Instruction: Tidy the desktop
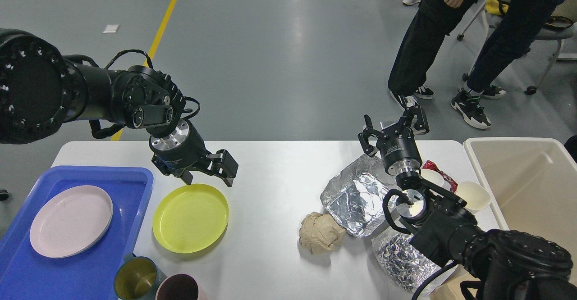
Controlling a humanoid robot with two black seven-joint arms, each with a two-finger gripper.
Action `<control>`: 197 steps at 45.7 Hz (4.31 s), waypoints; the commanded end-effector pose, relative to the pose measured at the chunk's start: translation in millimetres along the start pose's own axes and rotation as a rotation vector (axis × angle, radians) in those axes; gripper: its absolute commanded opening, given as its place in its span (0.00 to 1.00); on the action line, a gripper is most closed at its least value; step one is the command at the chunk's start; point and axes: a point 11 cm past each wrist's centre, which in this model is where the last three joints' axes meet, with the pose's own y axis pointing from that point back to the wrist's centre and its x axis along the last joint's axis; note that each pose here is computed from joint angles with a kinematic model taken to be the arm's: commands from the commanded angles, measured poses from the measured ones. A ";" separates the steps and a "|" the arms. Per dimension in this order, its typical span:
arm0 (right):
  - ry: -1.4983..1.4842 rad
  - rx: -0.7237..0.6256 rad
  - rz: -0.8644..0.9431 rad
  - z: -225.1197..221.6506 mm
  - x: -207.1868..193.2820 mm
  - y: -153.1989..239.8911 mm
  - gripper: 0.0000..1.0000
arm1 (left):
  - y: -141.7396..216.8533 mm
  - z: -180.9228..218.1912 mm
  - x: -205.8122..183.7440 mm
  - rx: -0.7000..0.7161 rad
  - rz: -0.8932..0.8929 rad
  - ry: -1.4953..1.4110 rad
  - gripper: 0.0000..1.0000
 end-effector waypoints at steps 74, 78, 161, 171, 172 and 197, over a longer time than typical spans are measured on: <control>0.000 0.000 0.000 0.0 0.0 0.0 1.00 | -34.4 -24.8 -94.5 0.205 -0.399 0.015 0.97; 0.000 -0.001 -0.002 0.3 -0.4 0.0 1.00 | -34.7 -33.7 -108.1 0.256 -0.440 -0.021 0.97; -0.002 -0.002 -0.003 1.0 -1.1 0.0 1.00 | -79.8 -136.3 -178.1 0.442 -0.146 0.095 0.92; -0.002 -0.001 -0.001 0.9 -0.8 0.0 1.00 | -84.1 -143.5 -180.9 0.486 -0.109 0.084 0.85; 0.000 -0.001 -0.002 0.3 -0.4 0.0 1.00 | -84.4 -143.8 -181.1 0.491 -0.108 0.082 0.85; -0.001 -0.001 -0.003 0.3 -0.6 0.0 1.00 | -96.6 -150.4 -189.8 0.498 -0.114 0.084 0.48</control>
